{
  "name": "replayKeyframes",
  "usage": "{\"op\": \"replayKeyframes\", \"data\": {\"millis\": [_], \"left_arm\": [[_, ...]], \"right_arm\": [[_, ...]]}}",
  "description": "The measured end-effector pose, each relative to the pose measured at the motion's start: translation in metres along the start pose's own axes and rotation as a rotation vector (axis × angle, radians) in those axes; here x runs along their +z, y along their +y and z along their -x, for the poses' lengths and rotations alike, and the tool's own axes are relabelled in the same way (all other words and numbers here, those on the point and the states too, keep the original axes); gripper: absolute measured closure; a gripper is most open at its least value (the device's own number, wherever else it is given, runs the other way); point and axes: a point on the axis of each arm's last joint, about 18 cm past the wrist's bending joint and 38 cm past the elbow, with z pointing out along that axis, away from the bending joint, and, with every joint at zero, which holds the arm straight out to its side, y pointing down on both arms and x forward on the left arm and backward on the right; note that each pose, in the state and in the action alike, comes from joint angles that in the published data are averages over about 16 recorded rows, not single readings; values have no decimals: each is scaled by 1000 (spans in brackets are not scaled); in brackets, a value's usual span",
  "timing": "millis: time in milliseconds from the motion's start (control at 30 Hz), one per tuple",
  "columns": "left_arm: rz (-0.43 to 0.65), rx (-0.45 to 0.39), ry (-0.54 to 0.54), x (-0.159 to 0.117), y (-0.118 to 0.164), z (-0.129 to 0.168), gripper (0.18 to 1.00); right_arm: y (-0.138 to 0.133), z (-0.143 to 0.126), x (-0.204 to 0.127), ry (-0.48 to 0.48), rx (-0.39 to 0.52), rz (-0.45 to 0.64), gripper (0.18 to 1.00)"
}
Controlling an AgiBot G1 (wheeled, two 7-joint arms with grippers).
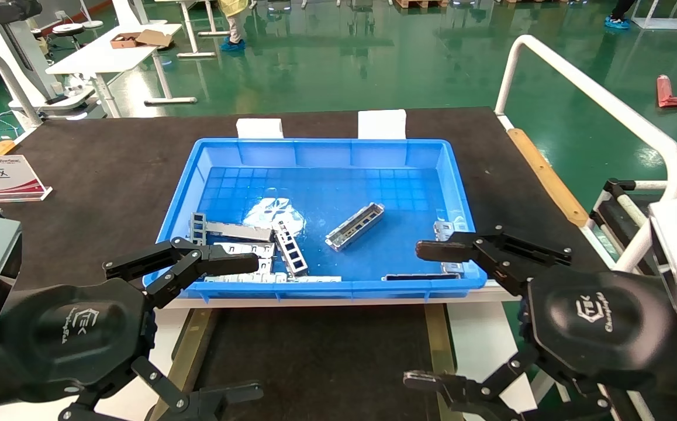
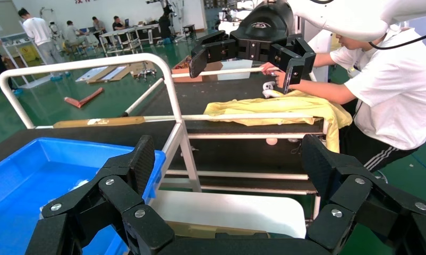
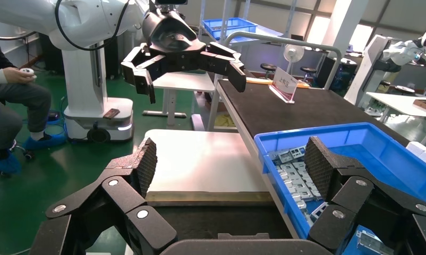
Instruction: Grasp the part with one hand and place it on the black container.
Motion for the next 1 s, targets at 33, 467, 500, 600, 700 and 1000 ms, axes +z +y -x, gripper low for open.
{"op": "replayKeyframes", "data": {"millis": [33,467,500,600,700,1000], "left_arm": [[0,0,0,0,0,0,184],[0,0,0,0,0,0,184],[0,0,0,0,0,0,184],[0,0,0,0,0,0,184],[0,0,0,0,0,0,184],[2,-4,3,3,2,1,184]], "right_arm": [[0,0,0,0,0,0,178],[0,0,0,0,0,0,178],[0,0,0,0,0,0,178],[0,0,0,0,0,0,178],[0,0,0,0,0,0,178],[0,0,0,0,0,0,178]]}}
